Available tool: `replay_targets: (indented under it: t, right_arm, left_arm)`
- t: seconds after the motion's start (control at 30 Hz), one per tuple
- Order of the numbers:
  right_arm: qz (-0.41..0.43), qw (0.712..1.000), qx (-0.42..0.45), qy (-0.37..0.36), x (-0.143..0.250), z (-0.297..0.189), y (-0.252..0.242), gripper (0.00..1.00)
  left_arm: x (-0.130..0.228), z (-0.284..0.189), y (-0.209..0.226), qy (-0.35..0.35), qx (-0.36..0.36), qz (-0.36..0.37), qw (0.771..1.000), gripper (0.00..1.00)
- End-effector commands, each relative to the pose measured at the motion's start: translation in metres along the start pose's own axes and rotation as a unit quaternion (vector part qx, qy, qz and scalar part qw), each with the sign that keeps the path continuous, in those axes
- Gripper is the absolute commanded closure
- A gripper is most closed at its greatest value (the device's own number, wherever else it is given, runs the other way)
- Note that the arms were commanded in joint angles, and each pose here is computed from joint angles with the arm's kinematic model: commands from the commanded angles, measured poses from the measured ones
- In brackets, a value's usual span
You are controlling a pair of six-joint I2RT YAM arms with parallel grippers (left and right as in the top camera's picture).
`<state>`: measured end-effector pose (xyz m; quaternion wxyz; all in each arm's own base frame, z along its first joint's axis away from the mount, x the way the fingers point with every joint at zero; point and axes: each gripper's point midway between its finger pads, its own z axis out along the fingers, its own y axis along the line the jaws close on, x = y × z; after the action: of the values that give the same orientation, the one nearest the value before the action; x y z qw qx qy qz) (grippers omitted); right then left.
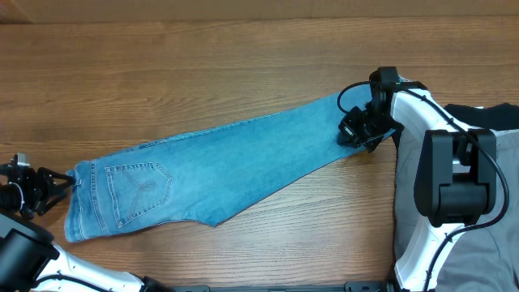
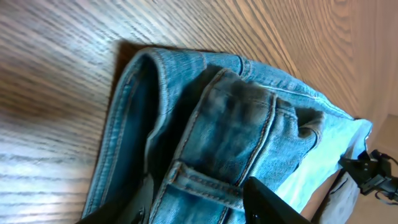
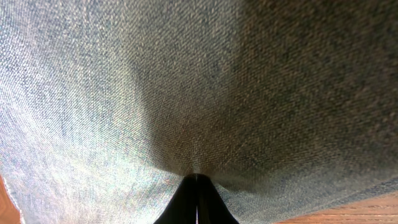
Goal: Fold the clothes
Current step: 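Release the waistband with the left gripper and hold position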
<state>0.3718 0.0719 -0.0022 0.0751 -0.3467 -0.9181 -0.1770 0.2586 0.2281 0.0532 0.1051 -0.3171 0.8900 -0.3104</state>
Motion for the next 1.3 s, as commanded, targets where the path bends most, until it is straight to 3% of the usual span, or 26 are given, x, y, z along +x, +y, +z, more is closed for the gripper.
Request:
replay_targets:
  t: [0.0, 0.33, 0.4, 0.57, 0.8, 0.83, 0.9, 0.93, 1.0, 1.13, 1.17, 1.2, 1.27]
  right_arm:
    - [0.039, 0.991, 0.124, -0.017, -0.012, 0.027, -0.07, 0.96]
    - [0.03, 0.992, 0.125, -0.014, -0.011, 0.027, -0.07, 0.96]
    - [0.03, 0.992, 0.125, -0.015, -0.012, 0.027, -0.07, 0.96]
    - [0.03, 0.992, 0.125, -0.015, -0.012, 0.027, -0.07, 0.96]
    - [0.03, 0.992, 0.125, -0.015, -0.012, 0.027, -0.07, 0.96]
    - [0.03, 0.992, 0.125, -0.014, -0.012, 0.027, -0.07, 0.96]
    - [0.03, 0.992, 0.125, -0.014, -0.011, 0.027, -0.07, 0.96]
    - [0.03, 0.992, 0.125, -0.014, -0.012, 0.027, -0.07, 0.96]
    - [0.03, 0.992, 0.125, -0.015, -0.012, 0.027, -0.07, 0.96]
    - [0.031, 0.992, 0.125, -0.015, -0.012, 0.027, -0.07, 0.96]
    - [0.031, 0.991, 0.126, -0.013, -0.011, 0.027, -0.071, 0.96]
    - [0.031, 0.991, 0.126, -0.013, -0.011, 0.027, -0.071, 0.96]
    - [0.032, 0.991, 0.127, -0.012, -0.01, 0.027, -0.071, 0.96]
  left_arm:
    - [0.004, 0.005, -0.006, 0.005, -0.009, 0.015, 1.0, 0.53]
    - [0.007, 0.012, -0.002, 0.004, -0.006, 0.021, 1.0, 0.5]
    - [0.006, 0.012, -0.003, 0.002, -0.002, 0.021, 1.0, 0.57]
    - [0.004, 0.012, -0.009, -0.004, 0.013, 0.031, 0.999, 0.95]
    - [0.006, 0.009, -0.007, -0.004, 0.014, 0.019, 1.0, 0.96]
    - [0.007, 0.008, -0.005, -0.003, 0.014, 0.01, 1.0, 0.93]
    - [0.012, 0.006, 0.005, 0.005, -0.008, -0.035, 0.999, 0.37]
    - [0.013, 0.005, 0.008, 0.007, -0.016, -0.049, 0.999, 0.27]
    - [0.014, 0.004, 0.011, 0.007, -0.021, -0.066, 0.998, 0.21]
    - [0.009, 0.004, 0.013, -0.002, -0.025, -0.083, 0.996, 0.21]
    - [0.007, 0.004, 0.013, -0.007, -0.021, -0.09, 0.996, 0.15]
    - [0.005, 0.004, 0.01, -0.011, -0.013, -0.093, 0.995, 0.0]
    - [0.002, 0.004, 0.004, -0.017, 0.005, -0.095, 0.995, 0.0]
